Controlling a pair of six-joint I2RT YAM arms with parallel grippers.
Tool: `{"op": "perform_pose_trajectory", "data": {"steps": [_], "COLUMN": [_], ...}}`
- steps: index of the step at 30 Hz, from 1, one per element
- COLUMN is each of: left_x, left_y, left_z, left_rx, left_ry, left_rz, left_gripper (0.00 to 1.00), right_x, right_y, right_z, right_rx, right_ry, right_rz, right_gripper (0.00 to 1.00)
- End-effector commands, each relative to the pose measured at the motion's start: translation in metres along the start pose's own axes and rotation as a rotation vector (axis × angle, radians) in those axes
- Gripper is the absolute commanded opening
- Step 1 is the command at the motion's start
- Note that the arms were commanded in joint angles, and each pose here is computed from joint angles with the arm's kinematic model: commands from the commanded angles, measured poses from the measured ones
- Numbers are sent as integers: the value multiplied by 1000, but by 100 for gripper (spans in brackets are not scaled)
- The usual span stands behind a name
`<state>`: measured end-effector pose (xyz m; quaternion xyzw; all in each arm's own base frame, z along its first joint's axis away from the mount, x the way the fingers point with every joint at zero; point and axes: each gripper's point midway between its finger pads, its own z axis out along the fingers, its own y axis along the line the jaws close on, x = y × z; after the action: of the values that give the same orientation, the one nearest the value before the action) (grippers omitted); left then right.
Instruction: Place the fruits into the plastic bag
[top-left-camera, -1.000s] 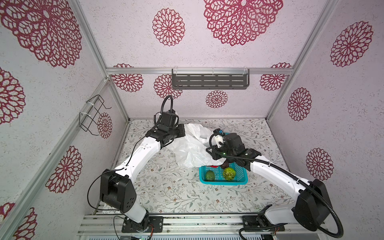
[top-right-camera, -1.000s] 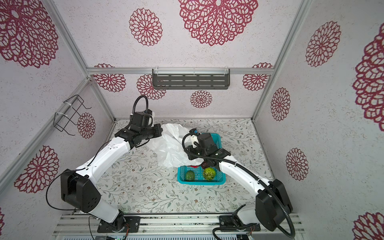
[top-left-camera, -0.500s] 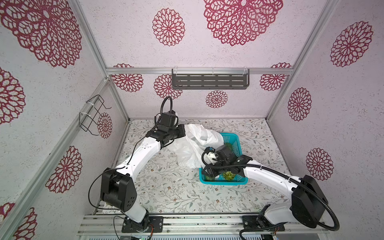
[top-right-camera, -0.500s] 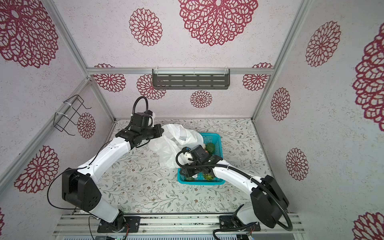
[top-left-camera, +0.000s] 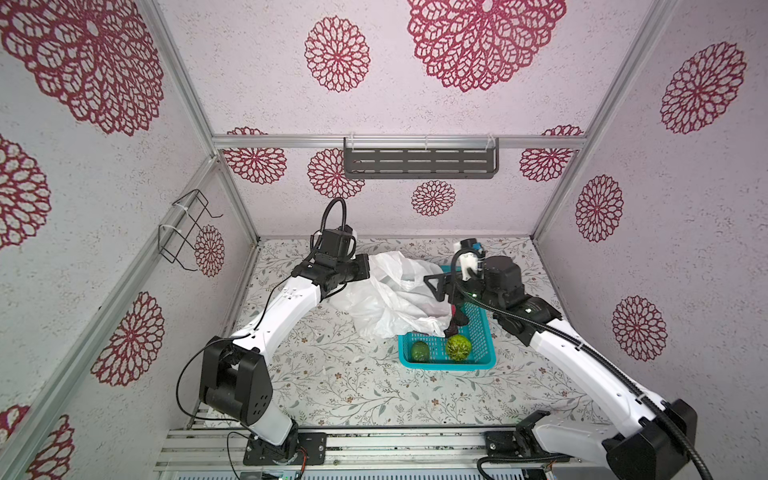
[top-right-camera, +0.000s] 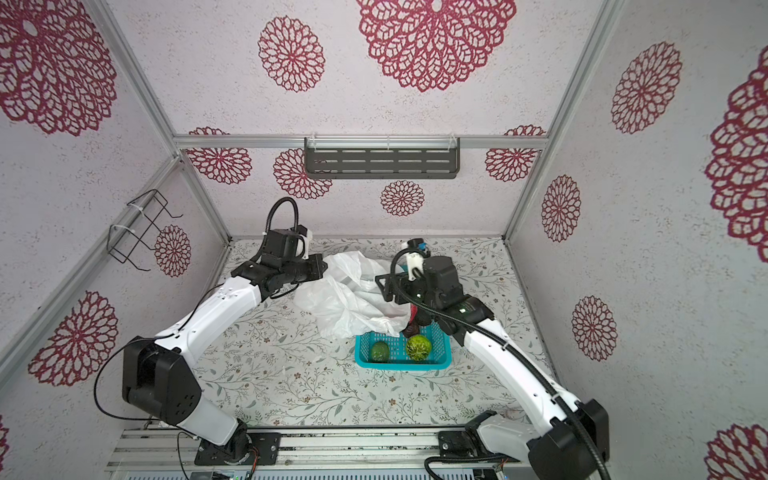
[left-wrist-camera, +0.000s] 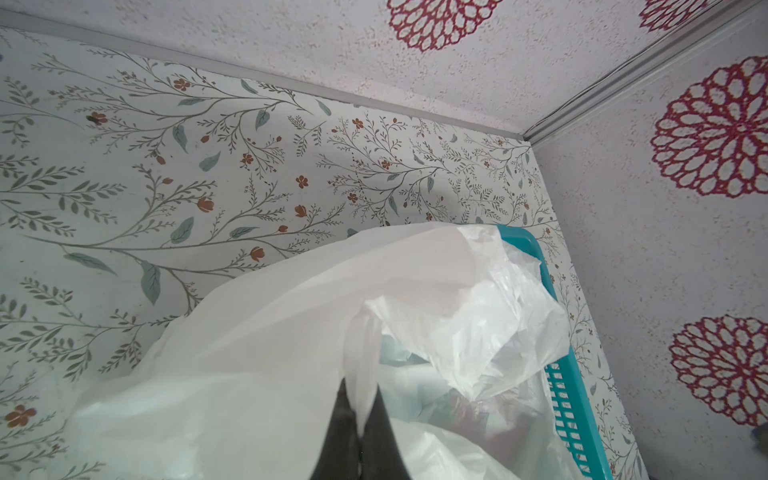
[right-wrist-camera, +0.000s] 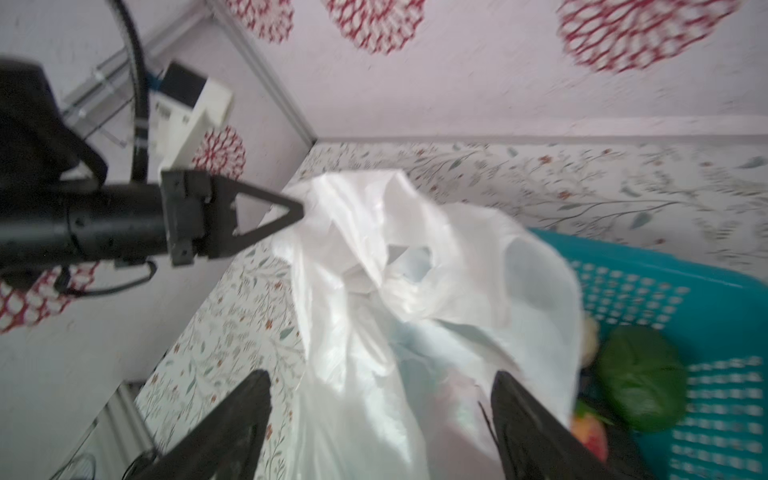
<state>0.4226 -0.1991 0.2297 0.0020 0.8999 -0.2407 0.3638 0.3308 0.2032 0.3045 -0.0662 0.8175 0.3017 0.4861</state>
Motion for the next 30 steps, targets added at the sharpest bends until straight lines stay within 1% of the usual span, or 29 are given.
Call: {"op": "perform_pose_trajectory", "data": {"steps": [1,3,4,9,12,16,20,25,30], "left_x": [-10,-9,-8,-7,-5,2,10,13,7], "left_y": [-6,-8,-8,-2,7,17,26,30,28], "left_z": [-21,-27,-29,-47,-52,-56,-57,-57,-57], "left_rx": [34,74,89,189,209,196,153,139,149], "left_ry": [-44,-35,-31,0,25,62,91,90,60], "left_rz": [48,55,53,24,5,25,49,61,60], "left_gripper": [0,0,0,0,0,0,0,0,0], "right_x": [-18,-5,2,43,66,87,98,113,129], "right_y": [-53,-80,-87,-95,-99,-106,-112,-117,-123], "right_z": [-21,-25,-24,-4,11,25,36,49,65], "right_rx": [221,322,349,340,336,345,352,354,350], "right_ry": [-157,-136,-115,45,133,204,234,276,304], "right_rz": [148,194,205,219,238,264,272,286,309], "right_gripper": [88,87,86,79,76,73,72,71,69]}}
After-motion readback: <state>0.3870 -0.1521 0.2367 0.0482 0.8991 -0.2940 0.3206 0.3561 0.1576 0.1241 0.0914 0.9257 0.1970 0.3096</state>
